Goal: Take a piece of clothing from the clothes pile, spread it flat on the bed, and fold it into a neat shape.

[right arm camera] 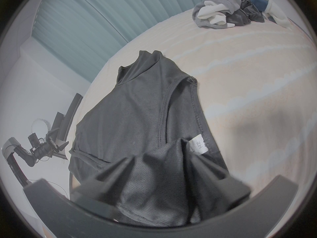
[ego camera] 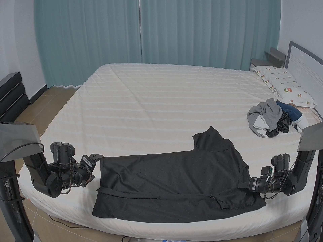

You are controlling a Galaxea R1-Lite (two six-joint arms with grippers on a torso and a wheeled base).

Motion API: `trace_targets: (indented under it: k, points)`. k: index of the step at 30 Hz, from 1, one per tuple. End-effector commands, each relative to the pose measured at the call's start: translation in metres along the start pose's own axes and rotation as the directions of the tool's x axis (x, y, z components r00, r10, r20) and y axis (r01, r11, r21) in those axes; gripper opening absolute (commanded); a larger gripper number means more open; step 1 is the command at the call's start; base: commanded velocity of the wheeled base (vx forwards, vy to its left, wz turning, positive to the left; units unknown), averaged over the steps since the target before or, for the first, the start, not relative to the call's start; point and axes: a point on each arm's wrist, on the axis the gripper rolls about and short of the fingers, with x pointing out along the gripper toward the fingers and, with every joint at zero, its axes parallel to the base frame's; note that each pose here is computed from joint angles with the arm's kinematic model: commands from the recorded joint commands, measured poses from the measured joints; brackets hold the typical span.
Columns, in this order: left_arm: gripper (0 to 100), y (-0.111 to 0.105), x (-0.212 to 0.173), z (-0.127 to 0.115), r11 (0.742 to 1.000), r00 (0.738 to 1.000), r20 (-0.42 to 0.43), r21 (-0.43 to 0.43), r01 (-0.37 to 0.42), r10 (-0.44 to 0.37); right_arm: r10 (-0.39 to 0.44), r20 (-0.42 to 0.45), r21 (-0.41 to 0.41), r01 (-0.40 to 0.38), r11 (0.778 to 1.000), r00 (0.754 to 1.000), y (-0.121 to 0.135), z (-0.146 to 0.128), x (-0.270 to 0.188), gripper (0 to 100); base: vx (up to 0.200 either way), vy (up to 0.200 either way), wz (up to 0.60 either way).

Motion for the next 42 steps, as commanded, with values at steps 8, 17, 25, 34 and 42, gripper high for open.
trace_targets:
  k: [8, 17, 25, 34, 42]
  points:
    - [100, 0.006, 0.001, -0.003, 0.999, 1.000, -0.008, 0.050, -0.022, 0.023, 0.056, 0.091, 0.026, -0.059, 0.998, 0.994, -0.014, 0.008, -0.013, 0, 0.000, 0.000, 0.00]
    - [100, 0.008, 0.003, -0.008, 0.998, 0.999, -0.020, 0.061, -0.035, 0.037, 0.069, 0.158, 0.031, -0.075, 0.997, 0.985, -0.015, 0.015, -0.014, 0, 0.000, 0.000, 0.00]
    - [100, 0.010, -0.002, -0.021, 0.988, 0.997, -0.060, 0.149, -0.046, 0.056, 0.067, 0.151, 0.030, -0.073, 0.997, 0.986, -0.017, 0.011, -0.010, 0, 0.000, 0.000, 0.00]
    - [100, 0.010, -0.002, -0.039, 0.971, 0.990, -0.115, 0.234, -0.049, 0.078, 0.073, 0.160, 0.021, -0.078, 0.997, 0.984, -0.016, 0.010, -0.010, 0, 0.000, 0.000, 0.00]
    - [0, 0.011, 0.003, -0.044, 0.966, 0.988, -0.127, 0.253, -0.053, 0.087, 0.075, 0.161, 0.015, -0.079, 0.997, 0.984, -0.015, 0.010, -0.009, 0, 0.000, 0.000, 0.00]
